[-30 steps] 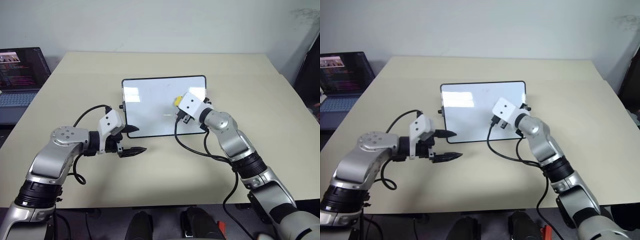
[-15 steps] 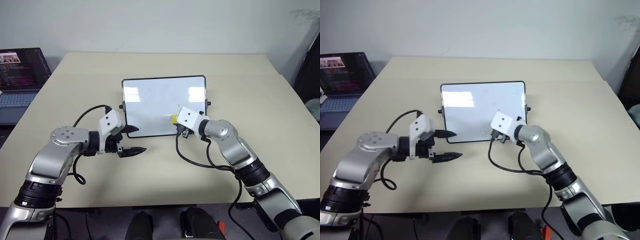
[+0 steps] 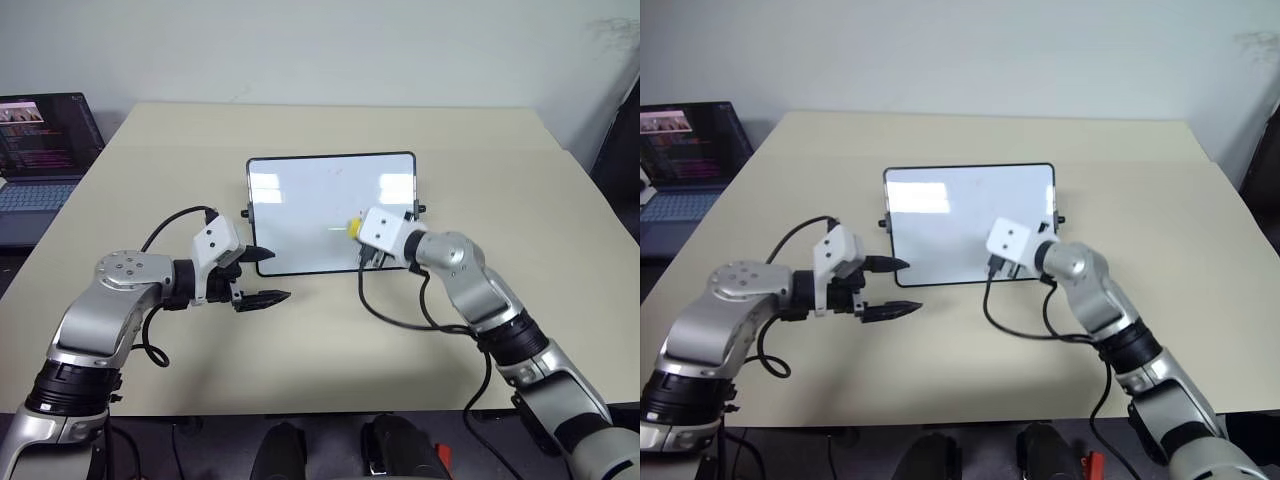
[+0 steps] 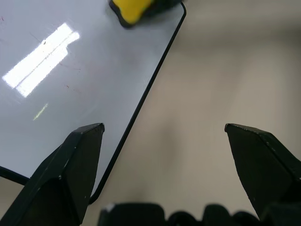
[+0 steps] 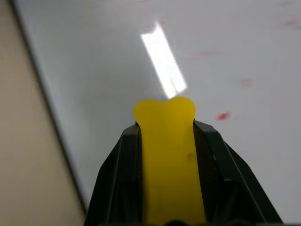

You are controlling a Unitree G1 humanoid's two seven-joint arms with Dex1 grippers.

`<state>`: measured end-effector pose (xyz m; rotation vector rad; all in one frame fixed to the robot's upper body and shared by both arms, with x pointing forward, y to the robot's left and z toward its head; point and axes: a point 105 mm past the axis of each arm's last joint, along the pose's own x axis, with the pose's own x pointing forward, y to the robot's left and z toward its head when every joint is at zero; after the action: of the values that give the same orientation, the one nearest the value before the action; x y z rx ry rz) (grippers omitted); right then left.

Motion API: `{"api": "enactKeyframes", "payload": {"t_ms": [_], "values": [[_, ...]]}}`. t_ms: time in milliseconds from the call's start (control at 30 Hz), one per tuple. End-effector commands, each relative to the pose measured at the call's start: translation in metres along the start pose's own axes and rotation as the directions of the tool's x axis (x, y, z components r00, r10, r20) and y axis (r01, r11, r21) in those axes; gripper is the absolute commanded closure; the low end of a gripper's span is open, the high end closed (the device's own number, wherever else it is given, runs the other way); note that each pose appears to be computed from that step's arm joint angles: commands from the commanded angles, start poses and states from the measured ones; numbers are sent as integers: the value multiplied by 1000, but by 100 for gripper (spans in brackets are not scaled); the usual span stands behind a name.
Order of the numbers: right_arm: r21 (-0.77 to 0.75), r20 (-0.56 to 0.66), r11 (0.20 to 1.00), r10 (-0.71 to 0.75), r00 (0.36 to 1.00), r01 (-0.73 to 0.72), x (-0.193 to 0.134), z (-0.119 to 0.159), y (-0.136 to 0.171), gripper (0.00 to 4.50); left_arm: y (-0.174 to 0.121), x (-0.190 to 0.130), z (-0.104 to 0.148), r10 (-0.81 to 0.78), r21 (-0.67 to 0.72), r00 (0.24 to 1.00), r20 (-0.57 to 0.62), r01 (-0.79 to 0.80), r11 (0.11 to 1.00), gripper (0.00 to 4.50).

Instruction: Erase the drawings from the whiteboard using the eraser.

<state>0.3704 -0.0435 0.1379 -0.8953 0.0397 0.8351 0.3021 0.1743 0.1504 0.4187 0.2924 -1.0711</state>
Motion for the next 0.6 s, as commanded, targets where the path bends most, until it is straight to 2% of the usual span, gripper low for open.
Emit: {"api": "enactKeyframes", "payload": {"t_ms": [33, 100, 167, 467, 600], "values": [[-20, -18, 988, -154, 988, 154, -3, -1, -29, 336, 3, -5, 14, 11, 42, 999, 34, -12, 999, 0], [-24, -1, 968, -249, 969, 248, -5, 3, -48, 336, 3, -5, 14, 7, 42, 999, 35, -9, 999, 0], [-20, -6, 962, -274, 962, 274, -7, 2, -56, 336, 3, -5, 14, 5, 43, 999, 35, -6, 999, 0], [31, -37, 999, -23, 999, 25, -2, -6, -8, 336, 2, -5, 14, 6, 41, 999, 35, -7, 999, 0], [17, -3, 981, -191, 982, 191, -3, 3, -36, 336, 2, -5, 14, 7, 41, 999, 38, -8, 999, 0]]}}
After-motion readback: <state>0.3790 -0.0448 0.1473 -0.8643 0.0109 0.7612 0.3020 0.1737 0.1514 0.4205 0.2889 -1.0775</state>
